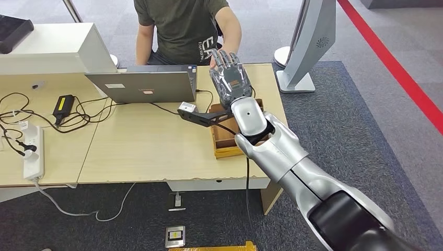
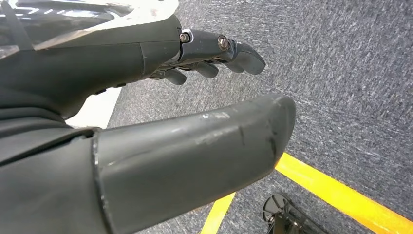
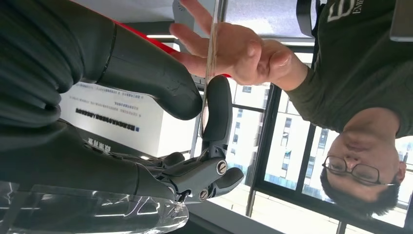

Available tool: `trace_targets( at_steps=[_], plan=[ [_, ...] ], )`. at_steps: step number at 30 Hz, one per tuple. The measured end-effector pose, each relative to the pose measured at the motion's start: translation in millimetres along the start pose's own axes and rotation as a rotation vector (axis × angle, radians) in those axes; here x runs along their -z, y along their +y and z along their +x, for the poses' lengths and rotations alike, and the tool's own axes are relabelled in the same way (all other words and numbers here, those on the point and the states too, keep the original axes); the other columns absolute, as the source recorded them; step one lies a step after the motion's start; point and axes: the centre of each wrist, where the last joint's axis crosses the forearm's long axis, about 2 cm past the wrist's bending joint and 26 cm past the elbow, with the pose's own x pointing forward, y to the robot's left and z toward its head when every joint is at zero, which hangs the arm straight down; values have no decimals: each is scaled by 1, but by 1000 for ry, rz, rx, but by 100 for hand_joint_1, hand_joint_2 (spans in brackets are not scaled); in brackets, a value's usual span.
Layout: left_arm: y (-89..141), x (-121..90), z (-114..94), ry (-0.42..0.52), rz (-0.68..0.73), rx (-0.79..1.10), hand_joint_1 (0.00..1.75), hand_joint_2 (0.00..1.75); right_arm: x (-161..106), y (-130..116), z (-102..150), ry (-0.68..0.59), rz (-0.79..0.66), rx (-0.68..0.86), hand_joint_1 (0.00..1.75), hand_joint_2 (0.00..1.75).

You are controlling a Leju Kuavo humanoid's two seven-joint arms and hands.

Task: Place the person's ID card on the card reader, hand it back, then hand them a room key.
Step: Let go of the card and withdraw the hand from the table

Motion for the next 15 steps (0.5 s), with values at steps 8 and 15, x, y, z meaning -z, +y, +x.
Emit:
trace_targets(
  at_steps=[8, 15],
  plan=[
    [0, 0, 0, 27, 12, 2, 0, 0, -2, 1, 16, -34, 25, 18, 175, 175],
    [0, 0, 1, 11, 11, 22, 0, 0, -4, 4, 24, -56, 30, 28, 175, 175]
  ],
)
